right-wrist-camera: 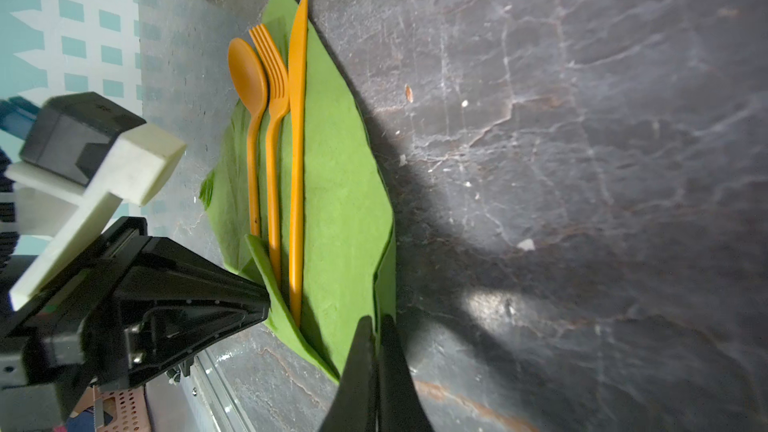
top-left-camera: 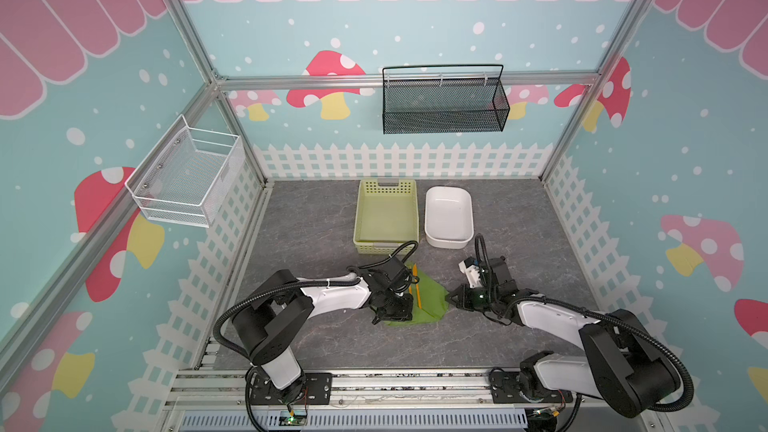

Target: Place the utensils on the paper napkin and roll it up

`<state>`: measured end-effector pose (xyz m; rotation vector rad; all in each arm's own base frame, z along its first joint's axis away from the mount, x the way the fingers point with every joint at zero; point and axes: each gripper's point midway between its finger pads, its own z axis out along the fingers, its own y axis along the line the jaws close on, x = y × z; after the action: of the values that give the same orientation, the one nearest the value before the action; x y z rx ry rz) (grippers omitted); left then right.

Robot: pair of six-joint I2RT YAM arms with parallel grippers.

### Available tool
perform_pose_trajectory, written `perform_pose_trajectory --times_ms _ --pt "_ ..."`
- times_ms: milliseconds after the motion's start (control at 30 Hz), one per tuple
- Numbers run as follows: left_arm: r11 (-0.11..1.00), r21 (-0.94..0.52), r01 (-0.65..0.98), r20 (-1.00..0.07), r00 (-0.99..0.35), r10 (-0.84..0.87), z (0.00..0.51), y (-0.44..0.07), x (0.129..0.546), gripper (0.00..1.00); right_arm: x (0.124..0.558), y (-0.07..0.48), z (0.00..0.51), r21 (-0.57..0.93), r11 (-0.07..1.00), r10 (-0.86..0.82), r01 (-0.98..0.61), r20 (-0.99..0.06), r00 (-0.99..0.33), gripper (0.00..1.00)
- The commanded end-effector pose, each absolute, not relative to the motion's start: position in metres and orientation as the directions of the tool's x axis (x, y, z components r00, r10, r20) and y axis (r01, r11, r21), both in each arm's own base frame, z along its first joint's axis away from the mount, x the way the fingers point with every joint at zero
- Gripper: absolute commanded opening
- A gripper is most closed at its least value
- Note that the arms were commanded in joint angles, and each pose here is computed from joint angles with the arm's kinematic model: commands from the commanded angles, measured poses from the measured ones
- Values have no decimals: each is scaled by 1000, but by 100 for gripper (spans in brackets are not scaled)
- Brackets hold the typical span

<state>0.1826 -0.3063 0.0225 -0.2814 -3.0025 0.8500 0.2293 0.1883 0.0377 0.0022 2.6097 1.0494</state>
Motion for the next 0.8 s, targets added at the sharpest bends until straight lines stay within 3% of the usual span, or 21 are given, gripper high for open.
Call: perform_pose_trajectory --times_ms 0,767 --pt "831 -530 169 -35 -984 177 20 -310 183 11 235 197 57 704 696 136 -140 -321 -937 0" --pt "783 -586 208 -71 -976 206 48 -342 185 12 234 205 60 714 686 135 -139 -313 -940 0"
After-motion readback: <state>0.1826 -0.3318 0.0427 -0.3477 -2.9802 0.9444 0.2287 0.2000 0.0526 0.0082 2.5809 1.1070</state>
